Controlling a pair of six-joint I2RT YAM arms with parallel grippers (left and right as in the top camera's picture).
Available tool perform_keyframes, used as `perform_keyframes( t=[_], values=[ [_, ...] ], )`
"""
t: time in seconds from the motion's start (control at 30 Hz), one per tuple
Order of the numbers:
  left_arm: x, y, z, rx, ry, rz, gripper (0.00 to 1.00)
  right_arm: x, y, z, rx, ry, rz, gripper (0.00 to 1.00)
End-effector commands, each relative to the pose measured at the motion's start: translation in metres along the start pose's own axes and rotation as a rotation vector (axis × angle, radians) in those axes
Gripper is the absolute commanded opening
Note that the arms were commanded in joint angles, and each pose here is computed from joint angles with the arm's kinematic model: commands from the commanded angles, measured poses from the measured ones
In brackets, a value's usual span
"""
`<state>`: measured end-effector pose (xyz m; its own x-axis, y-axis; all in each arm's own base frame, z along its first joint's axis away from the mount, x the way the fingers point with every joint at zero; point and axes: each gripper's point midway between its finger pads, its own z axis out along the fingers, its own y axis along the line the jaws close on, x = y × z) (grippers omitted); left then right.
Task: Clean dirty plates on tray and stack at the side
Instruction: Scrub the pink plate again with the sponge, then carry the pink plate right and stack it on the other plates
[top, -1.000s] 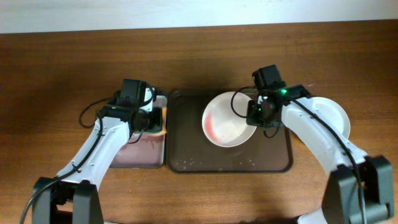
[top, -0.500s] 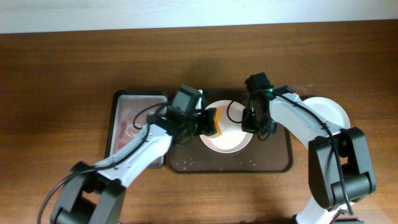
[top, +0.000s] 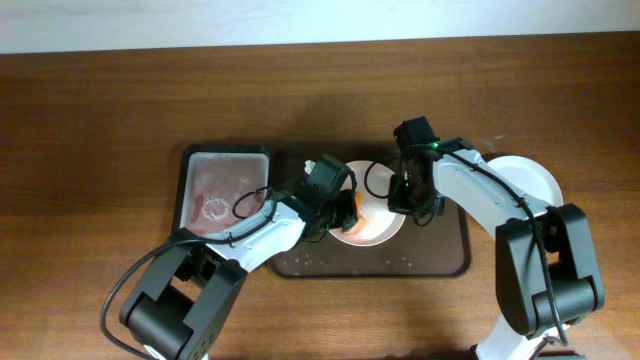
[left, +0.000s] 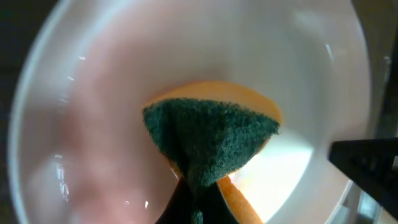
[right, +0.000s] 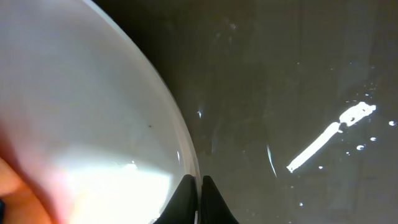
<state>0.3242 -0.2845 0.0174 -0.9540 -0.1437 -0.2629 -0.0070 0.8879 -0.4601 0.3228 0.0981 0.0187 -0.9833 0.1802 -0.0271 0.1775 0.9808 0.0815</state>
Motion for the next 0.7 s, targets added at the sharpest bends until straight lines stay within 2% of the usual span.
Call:
perform_keyframes(
  t=[0.0,0.1,0.2,0.37,0.5,0.67],
  values=[
    [-0.037,0.009,-0.028,-0.069,-0.152,0.107,0.0,0.005,-0.004,0.005,0.017,0.024,0.011,0.04],
    [-0.054,-0.002,-0.072,-0.029,-0.225,0.119,0.0,0.005,-0.004,0.005,0.017,0.023,0.007,0.04],
    [-0.055,0.011,-0.103,-0.069,-0.227,0.173,0.0,0.004,-0.004,0.004,0.014,0.017,-0.026,0.04],
    [-0.048,0.115,-0.13,-0.388,-0.118,0.114,0.0,-0.013,0.004,-0.026,-0.014,-0.079,-0.08,0.04],
    [-0.052,0.167,-0.146,-0.471,-0.038,0.186,0.0,-0.032,-0.009,-0.082,0.071,-0.292,-0.106,0.04],
    [-0.059,0.183,-0.142,-0.473,-0.038,0.203,0.0,-0.039,-0.019,-0.145,0.308,-0.55,-0.194,0.04]
  ],
)
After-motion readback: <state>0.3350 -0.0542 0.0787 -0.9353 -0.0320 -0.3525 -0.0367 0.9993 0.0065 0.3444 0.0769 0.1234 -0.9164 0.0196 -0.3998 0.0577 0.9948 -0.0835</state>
